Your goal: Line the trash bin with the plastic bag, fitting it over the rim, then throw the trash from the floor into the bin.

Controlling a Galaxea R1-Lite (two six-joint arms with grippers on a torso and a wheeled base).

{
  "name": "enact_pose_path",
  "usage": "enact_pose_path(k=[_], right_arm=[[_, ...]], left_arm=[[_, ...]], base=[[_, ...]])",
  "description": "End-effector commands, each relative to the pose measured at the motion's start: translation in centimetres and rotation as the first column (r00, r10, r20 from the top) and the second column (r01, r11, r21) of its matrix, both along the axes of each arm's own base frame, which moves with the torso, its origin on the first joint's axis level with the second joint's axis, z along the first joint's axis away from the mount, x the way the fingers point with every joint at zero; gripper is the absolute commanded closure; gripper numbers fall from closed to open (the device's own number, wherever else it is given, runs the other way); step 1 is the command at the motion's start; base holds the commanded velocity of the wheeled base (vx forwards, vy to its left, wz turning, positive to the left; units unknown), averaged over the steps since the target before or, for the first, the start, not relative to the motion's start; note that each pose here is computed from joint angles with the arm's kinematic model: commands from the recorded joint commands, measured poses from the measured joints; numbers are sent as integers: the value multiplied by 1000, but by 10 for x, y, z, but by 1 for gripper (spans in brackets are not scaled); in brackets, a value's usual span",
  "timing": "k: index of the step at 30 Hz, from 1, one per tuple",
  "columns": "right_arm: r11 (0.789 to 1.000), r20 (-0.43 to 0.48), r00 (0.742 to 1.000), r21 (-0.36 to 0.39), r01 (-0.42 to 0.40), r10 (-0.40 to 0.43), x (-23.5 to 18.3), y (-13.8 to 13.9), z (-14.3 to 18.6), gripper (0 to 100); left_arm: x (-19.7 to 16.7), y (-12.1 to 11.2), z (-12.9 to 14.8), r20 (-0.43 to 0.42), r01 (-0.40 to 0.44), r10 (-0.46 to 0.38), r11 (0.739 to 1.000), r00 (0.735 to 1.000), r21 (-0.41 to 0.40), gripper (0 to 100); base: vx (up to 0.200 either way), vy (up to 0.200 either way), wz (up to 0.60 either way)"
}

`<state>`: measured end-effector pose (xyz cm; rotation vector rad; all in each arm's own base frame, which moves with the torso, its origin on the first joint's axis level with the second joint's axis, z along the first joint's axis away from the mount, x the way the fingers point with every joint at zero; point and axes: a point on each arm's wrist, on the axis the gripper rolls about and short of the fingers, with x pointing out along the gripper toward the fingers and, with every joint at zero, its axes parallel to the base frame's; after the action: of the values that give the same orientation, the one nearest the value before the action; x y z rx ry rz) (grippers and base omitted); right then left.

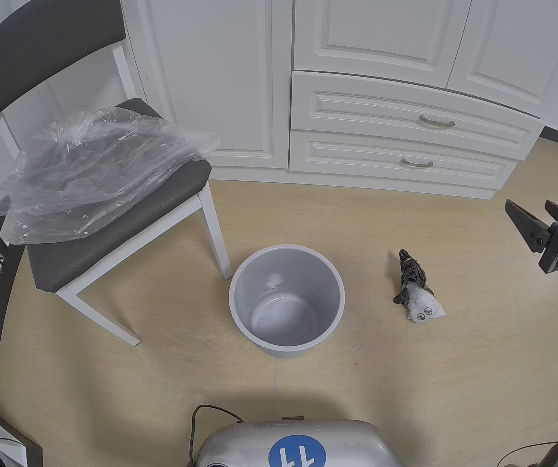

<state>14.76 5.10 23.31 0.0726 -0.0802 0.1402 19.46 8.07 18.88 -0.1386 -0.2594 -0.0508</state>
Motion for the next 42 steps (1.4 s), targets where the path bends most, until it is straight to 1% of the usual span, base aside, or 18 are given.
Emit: enact_pose_path(k=[1, 2, 3, 4, 5, 10, 15, 18, 20, 22, 26, 30, 35, 38, 39, 40, 41, 42], right_arm=[[1000, -12, 1000, -12, -19, 19, -3, 2, -4, 0], [1000, -16, 1000, -15, -19, 19, -4, 2, -7, 0], [1000, -16, 1000, -15, -19, 19, -4, 2, -7, 0], [999, -12, 1000, -16, -28, 28, -6, 1, -7, 0], [999, -11, 999, -17, -33, 32, -6, 1, -6, 0], [999, -36, 999, -35, -37, 36, -3, 3, -12, 0], [999, -40, 999, -47, -26, 25, -6, 2, -15, 0], [994, -36, 999, -109, -31, 28, -8, 3, -17, 0], [991, -34, 999, -132, -36, 32, -9, 4, -18, 0], [990, -35, 999, -134, -40, 35, -9, 6, -18, 0], [989, -58, 998, -141, -35, 27, -11, 15, -23, 0], [989, -75, 997, -146, -31, 21, -7, 17, -26, 0], [989, -77, 997, -144, -30, 19, -7, 16, -27, 0], [993, -64, 997, -113, -45, 38, -8, 17, -24, 0], [996, -64, 997, -71, -52, 47, -7, 18, -22, 0], [997, -65, 997, -63, -54, 49, -6, 19, -22, 0], [996, -76, 994, -35, -77, 75, -6, 20, -23, 0], [995, -83, 993, -27, -91, 89, -5, 21, -24, 0]], left_arm=[[-10, -15, 10, 45, 44, -45, 998, 998, 34, 100], [-9, -20, 9, 45, 63, -64, 998, 997, 32, 100], [-9, -20, 9, 45, 63, -64, 998, 997, 32, 100], [-8, -28, 9, 44, 98, -99, 995, 994, 30, 100], [-9, -30, 9, 45, 107, -108, 994, 993, 30, 100], [-10, -37, 10, 54, 127, -129, 991, 990, 35, 100], [-11, -48, 14, 77, 163, -170, 983, 983, 90, 100], [-14, -51, 17, 94, 164, -176, 979, 980, 123, 100], [-18, -53, 21, 110, 163, -177, 978, 978, 131, 100], [-19, -53, 22, 117, 163, -179, 977, 977, 135, 100], [-17, -61, 29, 143, 201, -221, 969, 965, 143, 100], [-19, -68, 28, 140, 238, -258, 961, 956, 144, 100], [-27, -73, 29, 153, 256, -278, 955, 948, 150, 100], [-28, -72, 30, 155, 253, -275, 956, 949, 151, 100], [-29, -72, 30, 157, 252, -275, 956, 948, 151, 100], [-29, -72, 30, 155, 253, -275, 956, 949, 151, 100], [-30, -73, 29, 148, 255, -277, 955, 949, 148, 100], [-30, -73, 28, 143, 259, -279, 955, 950, 147, 100]], base=[[0, 0, 0], [0, 0, 0], [0, 0, 0], [0, 0, 0], [0, 0, 0], [0, 0, 0], [0, 0, 0], [0, 0, 0], [0, 0, 0], [0, 0, 0], [0, 0, 0], [0, 0, 0], [0, 0, 0], [0, 0, 0], [0, 0, 0], [0, 0, 0], [0, 0, 0], [0, 0, 0]])
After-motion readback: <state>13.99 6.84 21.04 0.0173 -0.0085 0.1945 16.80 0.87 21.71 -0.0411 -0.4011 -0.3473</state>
